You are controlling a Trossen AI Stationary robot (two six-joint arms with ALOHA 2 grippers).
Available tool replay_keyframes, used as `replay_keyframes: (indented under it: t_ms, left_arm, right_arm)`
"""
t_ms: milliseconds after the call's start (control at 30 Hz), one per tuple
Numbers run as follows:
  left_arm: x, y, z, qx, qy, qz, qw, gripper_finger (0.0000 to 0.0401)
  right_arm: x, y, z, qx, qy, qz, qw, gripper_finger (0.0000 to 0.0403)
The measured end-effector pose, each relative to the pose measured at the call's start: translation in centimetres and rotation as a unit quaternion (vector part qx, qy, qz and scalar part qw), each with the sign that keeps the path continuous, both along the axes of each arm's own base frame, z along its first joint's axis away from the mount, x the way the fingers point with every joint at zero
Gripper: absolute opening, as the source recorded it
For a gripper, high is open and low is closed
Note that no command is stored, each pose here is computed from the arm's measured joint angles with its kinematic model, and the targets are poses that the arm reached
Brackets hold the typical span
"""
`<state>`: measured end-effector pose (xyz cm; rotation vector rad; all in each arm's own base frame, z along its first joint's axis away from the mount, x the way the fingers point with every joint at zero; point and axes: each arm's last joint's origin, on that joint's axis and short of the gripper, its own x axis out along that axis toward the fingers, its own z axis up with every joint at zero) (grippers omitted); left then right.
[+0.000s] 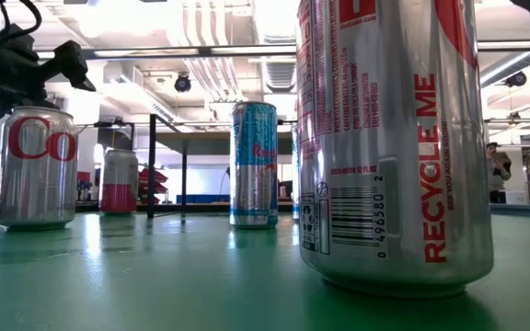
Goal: Place canned beverage on shelf
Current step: Put the top white-yellow soda can on the shelf
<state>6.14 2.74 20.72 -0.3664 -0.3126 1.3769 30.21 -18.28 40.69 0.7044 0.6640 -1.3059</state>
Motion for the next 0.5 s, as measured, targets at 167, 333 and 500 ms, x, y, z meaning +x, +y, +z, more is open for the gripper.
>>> replay_keyframes:
  t_ms: [167, 333, 500]
  left_arm:
    - [0.0, 0.0, 0.0, 0.000, 0.000, 0.000, 1.000, 0.0389]
    - [0.0, 0.0, 0.0, 0.000, 0.000, 0.000, 1.000, 0.0389]
    - [0.0, 0.0, 0.0, 0.000, 0.000, 0.000, 1.000, 0.0389]
  right_arm:
    - [0.3, -2.0, -1.3, 0.022, 0.007, -0.006, 1.000, 0.0264]
    - [0.2, -3.0, -1.8, 0.033, 0.005, -0.008, 0.999, 0.0264]
    - [0.2, -3.1, -1.8, 0.035, 0.007, -0.004, 0.999, 0.0264]
